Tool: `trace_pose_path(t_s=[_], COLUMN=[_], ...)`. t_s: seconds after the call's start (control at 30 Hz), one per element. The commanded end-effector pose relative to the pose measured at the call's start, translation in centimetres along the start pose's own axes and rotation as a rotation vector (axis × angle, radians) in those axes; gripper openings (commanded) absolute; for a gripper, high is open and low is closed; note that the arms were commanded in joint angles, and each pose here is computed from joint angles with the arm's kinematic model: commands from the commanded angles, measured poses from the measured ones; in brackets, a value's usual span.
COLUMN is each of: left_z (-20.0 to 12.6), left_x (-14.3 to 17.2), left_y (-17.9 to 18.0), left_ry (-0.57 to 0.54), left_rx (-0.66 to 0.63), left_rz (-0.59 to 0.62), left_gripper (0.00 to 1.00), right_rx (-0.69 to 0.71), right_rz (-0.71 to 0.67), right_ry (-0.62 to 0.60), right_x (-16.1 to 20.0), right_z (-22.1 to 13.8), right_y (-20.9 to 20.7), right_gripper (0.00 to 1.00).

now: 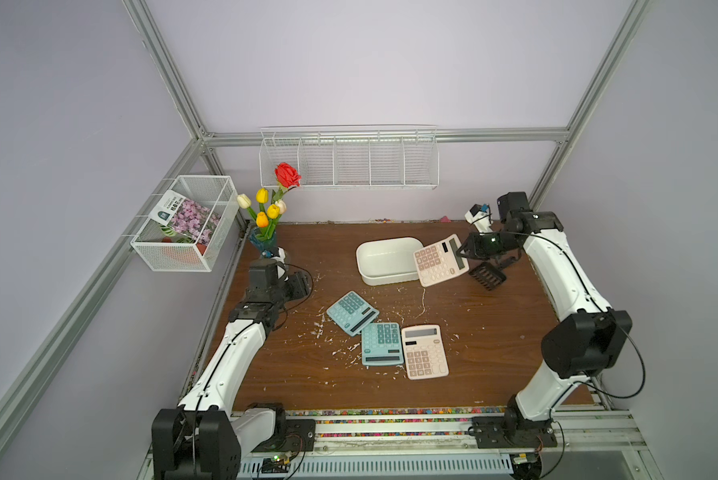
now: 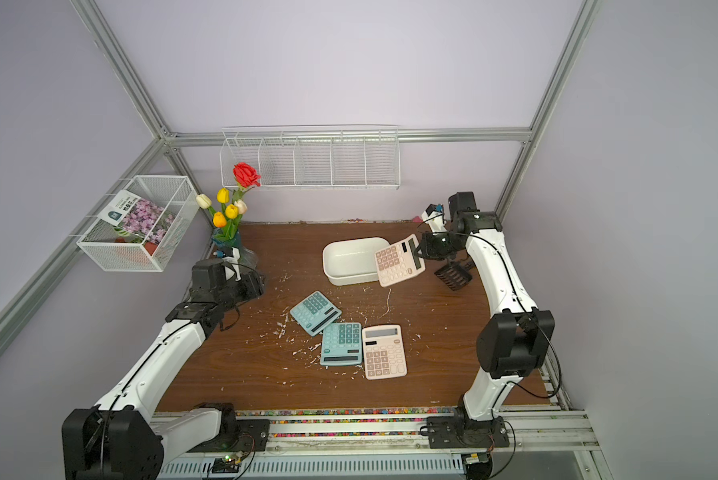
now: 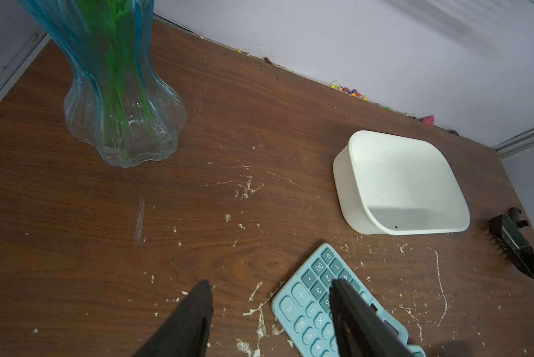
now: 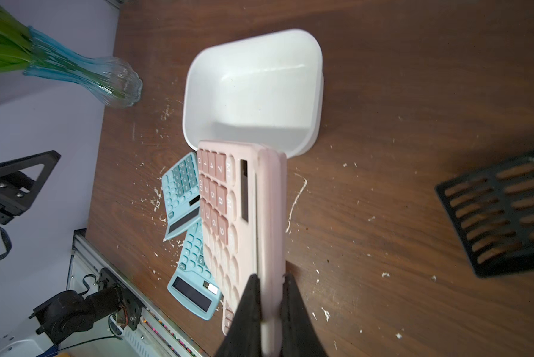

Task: Put the calculator in the storage box
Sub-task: Pick up the calculator at the center of the board, then place the calculator in the storage box.

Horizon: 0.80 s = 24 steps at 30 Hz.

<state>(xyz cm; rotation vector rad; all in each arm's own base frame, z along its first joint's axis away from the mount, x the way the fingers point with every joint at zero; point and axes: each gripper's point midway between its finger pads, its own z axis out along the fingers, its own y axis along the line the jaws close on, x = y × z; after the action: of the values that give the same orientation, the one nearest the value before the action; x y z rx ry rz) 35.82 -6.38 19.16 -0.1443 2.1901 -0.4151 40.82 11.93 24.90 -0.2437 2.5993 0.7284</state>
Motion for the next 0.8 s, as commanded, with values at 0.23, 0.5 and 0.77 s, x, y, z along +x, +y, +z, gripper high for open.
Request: trace_pose_path(t_s=[0.23, 0.5, 0.77], left_z=[-0.4, -0.3, -0.2], left_x=[-0.2, -0.2, -0.1], left_y=[0.1, 0.2, 0.4], left_ry=[-0.015, -0.01, -0.006], left_rx=[-0.01, -0.018, -0.028], left_rz=[0.001, 0.001, 0.0], left_gripper=[0.65, 0.65, 0.65], right_rx=[-0.042, -0.055, -0.067], right_rz=[0.007, 0.063, 0.091], right_ry=[0.037, 0.05, 0.072], right_x=[-4.6, -6.1, -6.3], right_z=[6.6, 11.1, 14.5], right_y=[1.4, -0.1, -0.9], right_gripper=[0.0, 0.0, 0.0])
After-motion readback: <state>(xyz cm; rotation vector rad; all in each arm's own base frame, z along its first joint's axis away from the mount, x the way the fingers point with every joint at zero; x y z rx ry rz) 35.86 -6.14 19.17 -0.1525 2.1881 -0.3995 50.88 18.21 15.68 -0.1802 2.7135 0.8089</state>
